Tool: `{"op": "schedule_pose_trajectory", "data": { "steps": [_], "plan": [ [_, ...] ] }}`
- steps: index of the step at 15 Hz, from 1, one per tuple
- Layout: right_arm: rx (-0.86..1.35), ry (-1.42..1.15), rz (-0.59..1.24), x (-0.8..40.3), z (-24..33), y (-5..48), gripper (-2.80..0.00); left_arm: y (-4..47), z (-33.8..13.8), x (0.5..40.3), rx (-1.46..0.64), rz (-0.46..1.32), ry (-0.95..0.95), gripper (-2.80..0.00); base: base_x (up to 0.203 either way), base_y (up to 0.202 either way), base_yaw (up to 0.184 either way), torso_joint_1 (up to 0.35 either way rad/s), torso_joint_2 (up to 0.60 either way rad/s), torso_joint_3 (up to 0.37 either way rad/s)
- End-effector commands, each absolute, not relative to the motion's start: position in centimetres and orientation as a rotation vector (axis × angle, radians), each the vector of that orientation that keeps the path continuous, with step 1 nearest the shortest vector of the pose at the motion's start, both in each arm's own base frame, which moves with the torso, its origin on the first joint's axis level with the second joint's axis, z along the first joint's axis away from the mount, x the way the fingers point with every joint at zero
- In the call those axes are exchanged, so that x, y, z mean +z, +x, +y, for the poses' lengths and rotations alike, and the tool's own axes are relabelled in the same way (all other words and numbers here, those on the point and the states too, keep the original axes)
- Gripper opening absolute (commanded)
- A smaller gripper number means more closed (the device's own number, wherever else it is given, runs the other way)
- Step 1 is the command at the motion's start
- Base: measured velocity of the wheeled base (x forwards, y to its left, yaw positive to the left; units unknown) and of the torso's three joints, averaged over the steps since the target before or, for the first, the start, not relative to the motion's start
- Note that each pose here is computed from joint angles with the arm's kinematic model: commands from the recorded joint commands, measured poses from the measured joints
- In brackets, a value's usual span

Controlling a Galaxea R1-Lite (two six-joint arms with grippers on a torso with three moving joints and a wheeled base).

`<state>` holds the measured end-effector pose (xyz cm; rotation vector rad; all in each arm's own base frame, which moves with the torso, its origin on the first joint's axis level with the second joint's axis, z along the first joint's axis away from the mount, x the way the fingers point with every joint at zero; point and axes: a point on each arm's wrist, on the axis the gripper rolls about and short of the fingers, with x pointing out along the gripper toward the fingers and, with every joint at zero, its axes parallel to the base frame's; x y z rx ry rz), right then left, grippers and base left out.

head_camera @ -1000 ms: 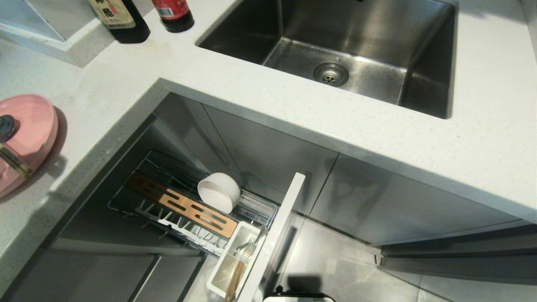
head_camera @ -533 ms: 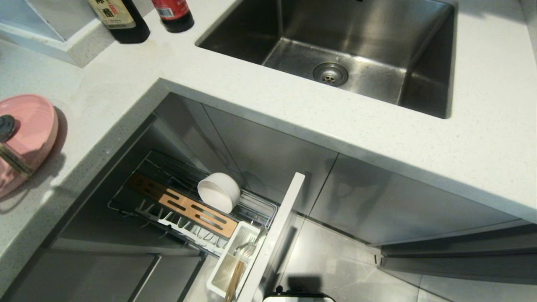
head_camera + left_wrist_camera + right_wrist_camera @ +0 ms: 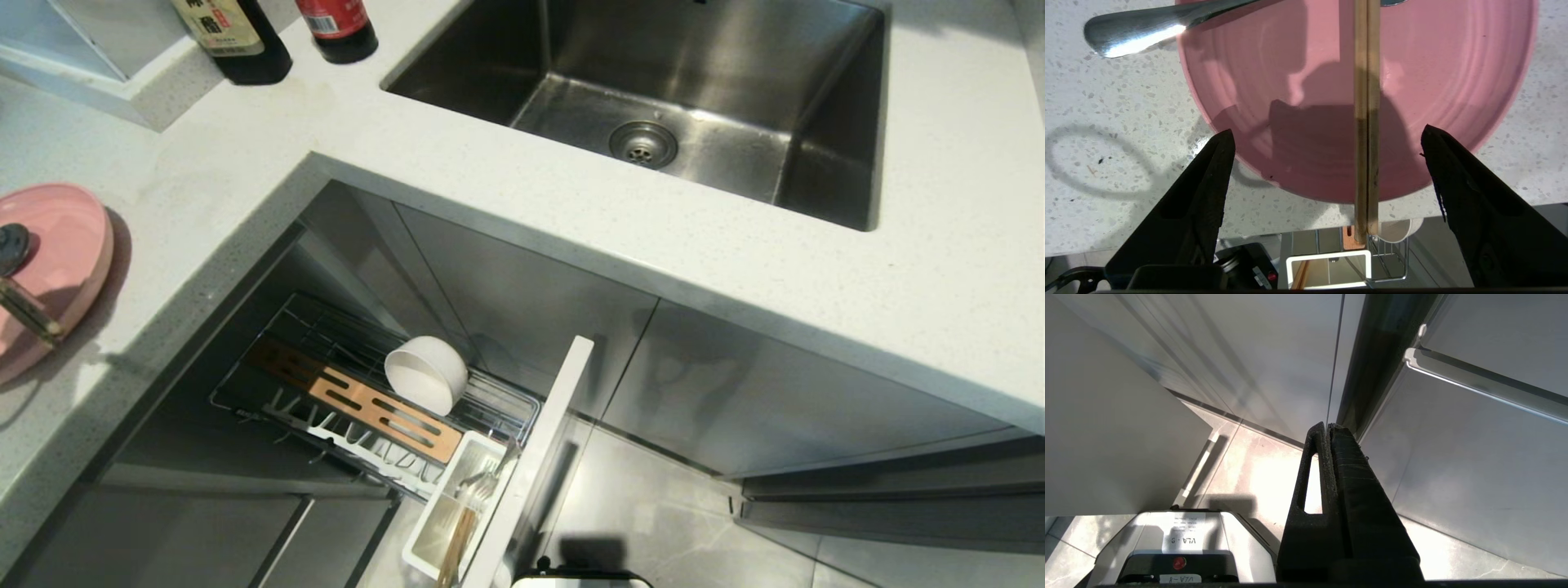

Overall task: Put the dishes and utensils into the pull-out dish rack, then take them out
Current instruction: Pick up the chopsticks and place it in the cupboard

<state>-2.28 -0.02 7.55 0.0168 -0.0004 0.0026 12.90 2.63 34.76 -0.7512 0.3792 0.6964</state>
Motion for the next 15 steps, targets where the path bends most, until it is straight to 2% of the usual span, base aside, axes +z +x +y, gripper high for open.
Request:
{"op": "schedule_pose_trajectory", "data": {
  "steps": [1,11,15],
  "plan": [
    [0.003,0.017,0.002,7.5,0.0,-2.3,-2.80,13.7,3.0,33.9,0.730,0.417,-0.752,0.00,0.000,0.000,0.000,0.000,0.00,0.000],
    [0.003,0.017,0.002,7.5,0.0,-2.3,-2.80,15.7,3.7,33.3,0.733,0.423,-0.754,0.00,0.000,0.000,0.000,0.000,0.00,0.000],
    [0.003,0.017,0.002,7.5,0.0,-2.3,-2.80,16.4,3.8,33.5,0.673,0.418,-0.752,0.00,0.000,0.000,0.000,0.000,0.00,0.000]
  ]
}}
